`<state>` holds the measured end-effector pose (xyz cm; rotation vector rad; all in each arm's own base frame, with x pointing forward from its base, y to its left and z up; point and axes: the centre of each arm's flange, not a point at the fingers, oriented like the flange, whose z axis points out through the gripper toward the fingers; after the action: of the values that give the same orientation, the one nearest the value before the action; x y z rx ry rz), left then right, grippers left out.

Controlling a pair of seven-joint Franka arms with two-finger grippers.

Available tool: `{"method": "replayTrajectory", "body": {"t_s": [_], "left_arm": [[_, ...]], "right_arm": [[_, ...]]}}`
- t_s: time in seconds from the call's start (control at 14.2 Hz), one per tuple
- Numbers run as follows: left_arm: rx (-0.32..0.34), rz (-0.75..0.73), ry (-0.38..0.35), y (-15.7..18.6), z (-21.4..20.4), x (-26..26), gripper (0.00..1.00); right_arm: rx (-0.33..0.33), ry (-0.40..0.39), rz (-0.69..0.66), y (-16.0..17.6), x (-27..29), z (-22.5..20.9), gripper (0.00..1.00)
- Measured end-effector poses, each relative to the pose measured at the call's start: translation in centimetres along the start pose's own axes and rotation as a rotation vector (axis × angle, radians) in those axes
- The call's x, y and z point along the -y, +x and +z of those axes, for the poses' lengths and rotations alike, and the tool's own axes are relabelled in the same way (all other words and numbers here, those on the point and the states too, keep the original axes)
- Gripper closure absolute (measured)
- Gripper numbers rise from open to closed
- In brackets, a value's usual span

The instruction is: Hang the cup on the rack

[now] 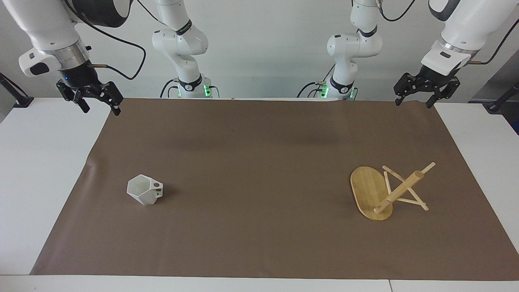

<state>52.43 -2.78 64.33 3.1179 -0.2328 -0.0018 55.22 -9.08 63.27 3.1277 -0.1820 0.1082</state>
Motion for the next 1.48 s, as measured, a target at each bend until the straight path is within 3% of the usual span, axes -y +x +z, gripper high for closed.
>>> {"method": "replayTrajectory", "body": {"t_s": [0.56,0.78,1.2,1.48], "left_arm": [[0.000,0.000,0.000,0.0,0.0,0.0,0.00],[0.000,0.000,0.000,0.0,0.0,0.0,0.00],[0.000,0.000,0.000,0.0,0.0,0.0,0.00],[0.000,0.000,0.000,0.0,0.0,0.0,0.00]], "right_arm": [[-0.003,0.000,0.000,0.0,0.0,0.1,0.00],[-0.054,-0.003,0.003,0.8,-0.2,1.0,0.00],[-0.153,-0.010,0.014,2.0,-0.9,6.3,0.00],[-0.183,-0.013,0.013,2.2,-0.9,11.3,0.00]]}}
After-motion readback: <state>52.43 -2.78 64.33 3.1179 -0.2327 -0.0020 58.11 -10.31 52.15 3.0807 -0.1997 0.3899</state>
